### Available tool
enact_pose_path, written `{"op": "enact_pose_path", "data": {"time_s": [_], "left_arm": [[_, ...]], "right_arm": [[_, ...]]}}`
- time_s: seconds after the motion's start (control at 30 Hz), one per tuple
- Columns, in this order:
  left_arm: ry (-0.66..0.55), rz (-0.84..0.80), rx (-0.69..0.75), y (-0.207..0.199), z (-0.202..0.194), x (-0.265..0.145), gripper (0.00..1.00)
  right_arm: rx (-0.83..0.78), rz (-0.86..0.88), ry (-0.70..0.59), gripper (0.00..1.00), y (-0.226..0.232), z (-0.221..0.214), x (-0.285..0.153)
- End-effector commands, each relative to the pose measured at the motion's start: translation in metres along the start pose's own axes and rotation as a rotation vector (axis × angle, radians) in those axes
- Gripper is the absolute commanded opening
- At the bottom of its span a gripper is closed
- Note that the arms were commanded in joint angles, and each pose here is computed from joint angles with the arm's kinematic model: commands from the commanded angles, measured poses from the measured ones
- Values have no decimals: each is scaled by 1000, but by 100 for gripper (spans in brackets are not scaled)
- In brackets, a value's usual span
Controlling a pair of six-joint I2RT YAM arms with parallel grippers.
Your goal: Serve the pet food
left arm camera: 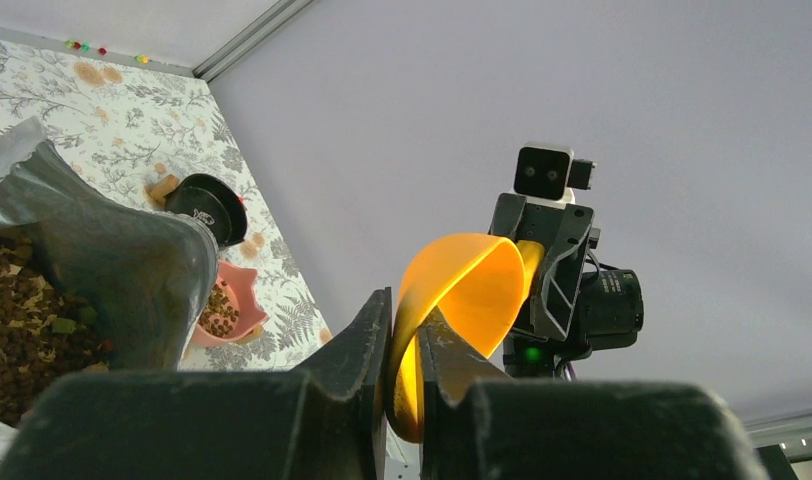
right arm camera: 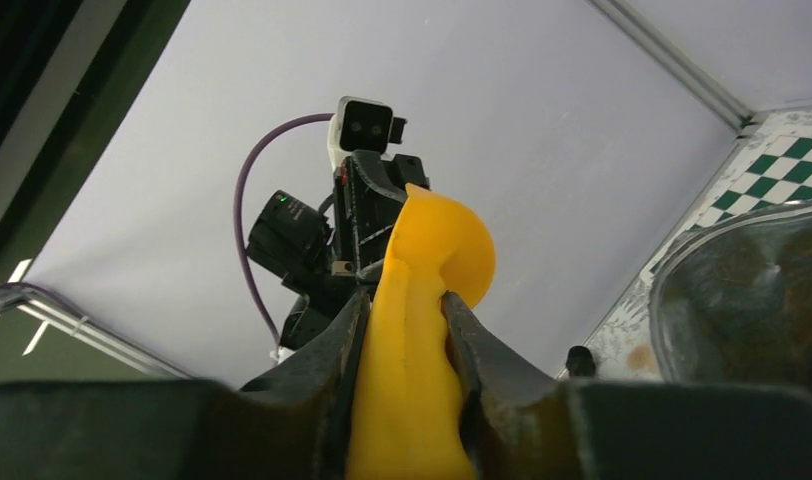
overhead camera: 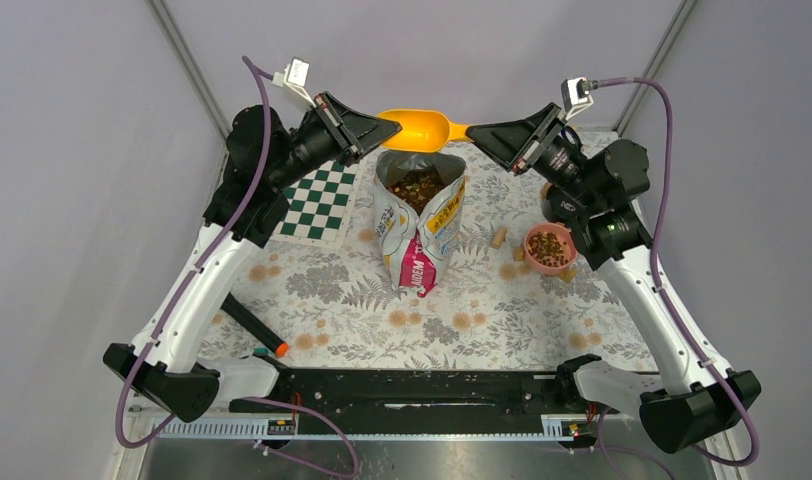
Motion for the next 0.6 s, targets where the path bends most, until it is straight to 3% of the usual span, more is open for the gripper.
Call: {"op": "enact_pose_path", "data": {"time_s": [0.0,0.07,0.1,0.23,0.33,0.4,0.57], "left_arm": [[5,-45,33,-5,-1,-3,0],[5,-42,38,-4,-1,-3,0],[7,-37,44,-4,-2,-3,5],[-4,45,122,7,-4,-8,46],[-12,201,241,25,-5,-17,66],[-6,332,317,40,-6,-23,73],[70,564,430,74,-13,-26,76]], "right_arm": [[-43,68,11,17,15,3,2],[-41,60,7,4,14,3,3],[-44,55,5,0,13,3,2],[-79,14,-20,0,11,4,0],[-136,-64,-59,0,8,4,-6],[-185,-139,-97,0,4,5,-13],[-311,-335,-152,0,-10,6,-31]]}}
Point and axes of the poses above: each gripper's point midway between its finger pads, its own x axis out along the fingers, its own y axis along the line the jaws close on, z = x × y, the point moved 10 cm from there along -x, back along the fingers, and after that the axes turned 14 degrees about x, right-handed, at the moved point
